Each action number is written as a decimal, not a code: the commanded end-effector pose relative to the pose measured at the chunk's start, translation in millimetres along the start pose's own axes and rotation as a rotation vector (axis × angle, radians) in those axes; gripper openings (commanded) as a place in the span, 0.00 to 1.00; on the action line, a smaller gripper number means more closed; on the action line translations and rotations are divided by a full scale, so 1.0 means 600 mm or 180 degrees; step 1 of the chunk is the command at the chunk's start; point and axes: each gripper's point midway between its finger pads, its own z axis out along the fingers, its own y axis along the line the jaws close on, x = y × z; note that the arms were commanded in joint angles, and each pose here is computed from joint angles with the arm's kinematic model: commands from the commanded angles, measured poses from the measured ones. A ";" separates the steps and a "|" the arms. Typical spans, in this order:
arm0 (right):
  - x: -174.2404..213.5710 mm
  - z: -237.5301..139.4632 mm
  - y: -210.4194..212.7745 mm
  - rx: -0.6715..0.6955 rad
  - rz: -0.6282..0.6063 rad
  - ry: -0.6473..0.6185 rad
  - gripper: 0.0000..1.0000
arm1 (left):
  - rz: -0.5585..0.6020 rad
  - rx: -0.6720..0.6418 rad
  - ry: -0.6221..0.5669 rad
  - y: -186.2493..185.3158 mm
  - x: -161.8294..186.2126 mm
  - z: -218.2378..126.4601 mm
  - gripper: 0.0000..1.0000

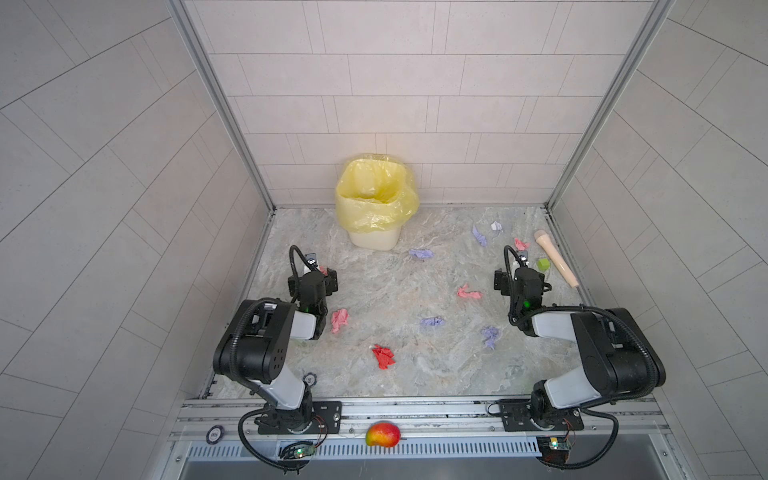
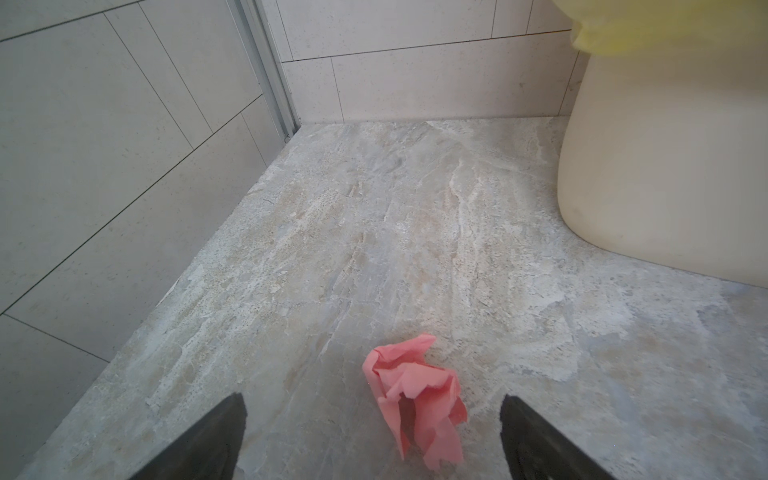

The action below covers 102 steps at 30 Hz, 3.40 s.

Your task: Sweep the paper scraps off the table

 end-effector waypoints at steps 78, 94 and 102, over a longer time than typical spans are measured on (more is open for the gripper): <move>-0.498 -0.108 0.592 -0.3442 0.0599 0.0621 0.95 | -0.0651 0.0229 0.0562 0.046 -0.367 -0.117 1.00; -0.391 -0.230 0.450 -0.3158 0.0313 0.1162 0.95 | -0.0580 0.0742 0.1195 -0.024 -0.429 0.066 0.80; -0.275 -0.295 0.419 -0.3073 0.0371 0.1462 0.95 | -0.0520 0.0724 0.1321 -0.037 -0.417 0.131 0.67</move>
